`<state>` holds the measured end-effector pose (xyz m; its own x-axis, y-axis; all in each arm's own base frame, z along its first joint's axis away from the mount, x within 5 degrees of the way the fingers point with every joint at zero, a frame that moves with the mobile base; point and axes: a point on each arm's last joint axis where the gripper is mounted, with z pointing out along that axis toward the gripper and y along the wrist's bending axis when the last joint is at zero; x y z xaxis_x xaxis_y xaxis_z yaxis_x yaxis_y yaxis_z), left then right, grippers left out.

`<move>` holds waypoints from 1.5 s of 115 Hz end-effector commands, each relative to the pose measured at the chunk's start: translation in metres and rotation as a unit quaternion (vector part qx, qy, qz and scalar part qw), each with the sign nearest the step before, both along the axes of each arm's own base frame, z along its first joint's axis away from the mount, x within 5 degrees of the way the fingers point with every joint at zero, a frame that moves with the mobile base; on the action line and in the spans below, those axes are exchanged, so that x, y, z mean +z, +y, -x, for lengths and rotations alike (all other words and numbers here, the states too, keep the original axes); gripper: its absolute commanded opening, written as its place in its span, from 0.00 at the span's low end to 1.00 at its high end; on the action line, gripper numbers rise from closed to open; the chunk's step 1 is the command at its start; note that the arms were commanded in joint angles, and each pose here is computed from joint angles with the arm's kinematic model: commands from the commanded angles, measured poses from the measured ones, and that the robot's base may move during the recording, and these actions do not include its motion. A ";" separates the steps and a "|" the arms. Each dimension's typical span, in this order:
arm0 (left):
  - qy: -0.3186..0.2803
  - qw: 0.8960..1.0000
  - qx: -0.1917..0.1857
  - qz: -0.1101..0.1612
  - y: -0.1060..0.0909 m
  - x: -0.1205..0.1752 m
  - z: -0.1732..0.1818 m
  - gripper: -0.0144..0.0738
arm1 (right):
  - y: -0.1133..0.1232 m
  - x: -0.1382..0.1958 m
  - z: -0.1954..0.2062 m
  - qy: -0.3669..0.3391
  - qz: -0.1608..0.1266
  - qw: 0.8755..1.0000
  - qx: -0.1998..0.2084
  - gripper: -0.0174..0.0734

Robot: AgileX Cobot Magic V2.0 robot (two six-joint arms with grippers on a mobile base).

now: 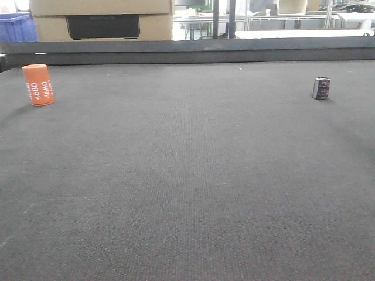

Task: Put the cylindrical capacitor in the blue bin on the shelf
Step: 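Lower left gripper over orange cylinder, right gripper over maroon capacitor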

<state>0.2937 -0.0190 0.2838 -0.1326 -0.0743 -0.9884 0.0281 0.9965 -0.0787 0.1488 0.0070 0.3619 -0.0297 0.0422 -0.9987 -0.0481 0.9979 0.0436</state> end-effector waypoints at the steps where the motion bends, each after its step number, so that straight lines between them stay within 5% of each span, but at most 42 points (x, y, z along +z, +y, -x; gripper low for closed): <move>1: -0.013 1.000 -0.017 -0.006 -0.011 -0.008 -0.024 0.85 | 0.000 0.005 0.000 -0.015 0.002 1.000 0.000 0.82; 36: 0.005 1.000 -0.024 -0.005 -0.026 -0.035 -0.102 0.85 | 0.000 0.005 0.000 -0.015 0.002 1.000 0.000 0.82; 66: 0.011 1.000 -0.024 0.001 -0.027 -0.038 -0.106 0.85 | 0.000 -0.002 -0.016 -0.003 0.003 1.000 -0.003 0.82; 173: 0.016 1.000 -0.025 0.001 -0.026 -0.026 -0.100 0.85 | -0.001 -0.157 -0.266 0.033 0.019 0.998 -0.043 0.82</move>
